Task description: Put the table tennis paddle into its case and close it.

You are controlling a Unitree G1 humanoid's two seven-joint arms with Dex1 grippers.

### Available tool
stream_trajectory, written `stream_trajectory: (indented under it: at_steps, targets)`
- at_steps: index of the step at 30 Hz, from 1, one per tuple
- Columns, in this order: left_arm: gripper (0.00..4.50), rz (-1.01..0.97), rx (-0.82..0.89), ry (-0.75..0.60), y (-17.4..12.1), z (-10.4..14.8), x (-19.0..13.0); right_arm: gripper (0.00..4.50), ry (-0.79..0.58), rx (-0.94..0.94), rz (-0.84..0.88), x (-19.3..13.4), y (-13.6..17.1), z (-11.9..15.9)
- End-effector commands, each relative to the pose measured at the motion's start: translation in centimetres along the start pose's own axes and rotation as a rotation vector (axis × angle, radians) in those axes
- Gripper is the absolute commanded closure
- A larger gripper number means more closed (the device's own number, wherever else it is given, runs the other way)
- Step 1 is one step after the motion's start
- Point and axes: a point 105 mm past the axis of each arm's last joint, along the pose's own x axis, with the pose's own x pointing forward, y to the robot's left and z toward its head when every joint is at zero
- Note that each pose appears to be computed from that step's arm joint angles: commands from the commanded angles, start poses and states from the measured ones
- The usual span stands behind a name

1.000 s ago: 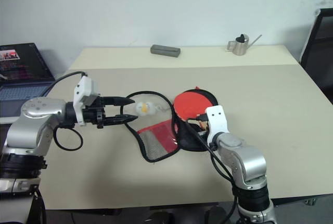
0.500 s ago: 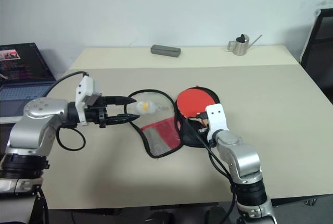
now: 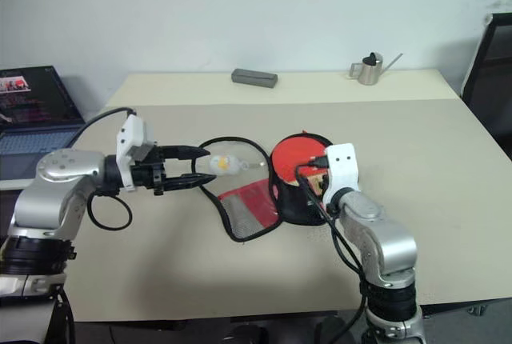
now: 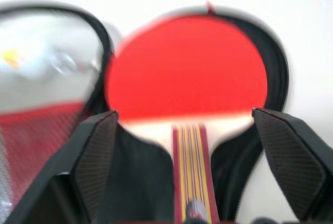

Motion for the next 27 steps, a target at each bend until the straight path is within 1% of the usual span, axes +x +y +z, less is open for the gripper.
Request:
stream_trajectory:
  at_steps: [1,6,9,13,14,15,16,18,19,20,22,27]
  targets:
    - [1.45,-0.008,0.037,-0.032,-0.2,1.3,0.0,0.05,-0.053,-0.073,0.062,-1.4,-1.4,1.1]
    - [1.45,-0.058,0.044,-0.040,-0.6,1.6,0.7,0.05,0.036,-0.136,0.173,-2.8,-2.9,-0.8]
    - [1.45,-0.091,0.051,-0.037,-1.0,1.7,0.9,0.05,0.084,-0.165,0.179,-3.3,-4.3,-1.8]
    - [1.45,-0.123,0.049,-0.040,-1.5,2.0,1.1,0.05,0.115,-0.185,0.181,-3.3,-5.8,-2.5]
    - [1.45,-0.130,0.050,-0.039,-1.7,2.0,1.2,0.41,0.127,-0.199,0.188,-3.2,-6.0,-2.8]
    - [1.45,-0.134,0.049,-0.039,-1.8,2.0,1.2,0.61,0.136,-0.218,0.195,-3.2,-6.2,-3.2]
    - [1.45,-0.138,0.048,-0.040,-1.9,2.0,1.2,0.93,0.143,-0.239,0.197,-3.1,-6.4,-3.4]
    - [1.45,-0.141,0.047,-0.040,-2.0,2.0,1.2,1.68,0.153,-0.270,0.213,-2.7,-6.4,-4.1]
    - [1.45,-0.140,0.046,-0.040,-2.0,2.0,1.2,1.95,0.158,-0.285,0.222,-2.6,-6.3,-4.3]
    - [1.45,-0.140,0.046,-0.039,-2.0,2.0,1.2,2.36,0.163,-0.300,0.236,-2.5,-6.1,-4.6]
    - [1.45,-0.140,0.045,-0.037,-2.1,2.0,1.2,3.00,0.171,-0.318,0.276,-2.5,-5.5,-5.1]
    - [1.45,-0.136,0.043,-0.033,-2.2,1.9,1.0,3.00,0.193,-0.355,0.379,-2.8,-3.7,-6.2]
